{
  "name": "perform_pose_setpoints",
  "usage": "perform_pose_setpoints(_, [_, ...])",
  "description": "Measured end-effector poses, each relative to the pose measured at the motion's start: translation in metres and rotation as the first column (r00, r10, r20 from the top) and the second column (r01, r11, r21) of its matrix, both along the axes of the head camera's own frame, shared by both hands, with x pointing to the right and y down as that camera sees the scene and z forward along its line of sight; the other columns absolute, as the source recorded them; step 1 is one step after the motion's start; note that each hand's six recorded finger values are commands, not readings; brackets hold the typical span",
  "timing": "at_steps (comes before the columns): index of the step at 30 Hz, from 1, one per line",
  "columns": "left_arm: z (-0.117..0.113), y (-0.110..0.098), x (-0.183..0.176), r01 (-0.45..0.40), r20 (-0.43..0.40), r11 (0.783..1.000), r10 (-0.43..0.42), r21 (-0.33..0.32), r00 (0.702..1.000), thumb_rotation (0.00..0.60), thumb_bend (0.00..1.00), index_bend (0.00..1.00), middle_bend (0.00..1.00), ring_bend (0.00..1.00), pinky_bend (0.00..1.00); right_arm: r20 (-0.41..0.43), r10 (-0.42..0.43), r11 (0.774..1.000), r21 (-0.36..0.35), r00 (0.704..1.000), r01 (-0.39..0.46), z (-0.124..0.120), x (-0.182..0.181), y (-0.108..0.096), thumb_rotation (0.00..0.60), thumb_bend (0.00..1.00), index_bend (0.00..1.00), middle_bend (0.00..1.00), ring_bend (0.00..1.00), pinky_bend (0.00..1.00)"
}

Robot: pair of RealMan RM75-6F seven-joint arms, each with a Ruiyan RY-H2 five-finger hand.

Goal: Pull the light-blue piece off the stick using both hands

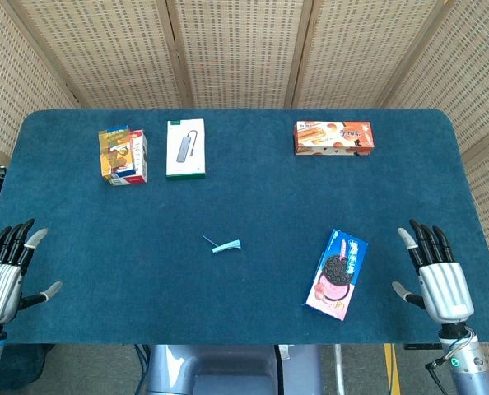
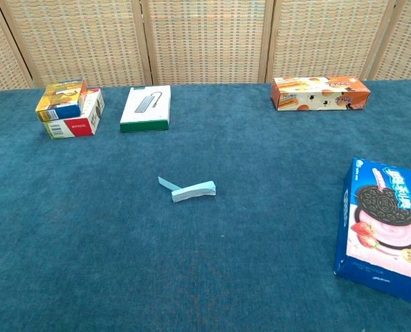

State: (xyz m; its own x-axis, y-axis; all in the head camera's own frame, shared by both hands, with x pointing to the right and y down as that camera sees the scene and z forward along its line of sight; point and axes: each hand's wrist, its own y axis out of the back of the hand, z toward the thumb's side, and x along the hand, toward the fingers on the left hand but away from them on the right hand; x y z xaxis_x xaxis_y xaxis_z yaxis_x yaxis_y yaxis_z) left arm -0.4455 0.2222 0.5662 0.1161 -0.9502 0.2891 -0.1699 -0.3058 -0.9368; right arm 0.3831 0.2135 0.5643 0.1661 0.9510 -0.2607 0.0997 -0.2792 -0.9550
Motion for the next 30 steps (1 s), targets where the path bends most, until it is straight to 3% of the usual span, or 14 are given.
perform_pose_setpoints(12, [0.003, 0.002, 0.001, -0.015, 0.014, 1.000, 0.015, -0.006, 1.000, 0.600, 0.00, 0.00, 0.00, 0.00, 0.00, 0.007, -0.005, 1.000, -0.015, 1.000, 0.005, 0.001, -0.001, 0.001, 0.600, 0.00, 0.00, 0.00, 0.00, 0.00])
perform_pose_setpoints(20, [0.011, -0.004, 0.004, -0.003, 0.027, 1.000, 0.003, -0.021, 1.000, 0.600, 0.00, 0.00, 0.00, 0.00, 0.00, 0.027, -0.119, 0.990, -0.076, 0.993, 0.120, 0.019, -0.039, -0.020, 0.600, 0.00, 0.00, 0.00, 0.00, 0.00])
perform_pose_setpoints(24, [0.011, -0.006, 0.003, 0.010, 0.030, 1.000, -0.009, -0.018, 1.000, 0.600, 0.00, 0.00, 0.00, 0.00, 0.00, 0.053, -0.203, 0.971, -0.118, 0.978, 0.208, 0.028, -0.074, -0.040, 0.600, 0.00, 0.06, 0.00, 0.00, 0.00])
perform_pose_setpoints(30, [0.014, -0.008, 0.002, 0.023, 0.040, 1.000, -0.023, -0.013, 0.999, 0.600, 0.00, 0.00, 0.00, 0.00, 0.00, 0.165, -0.320, 0.916, -0.196, 0.933, 0.349, 0.043, -0.152, -0.078, 0.600, 0.00, 0.22, 0.00, 0.00, 0.00])
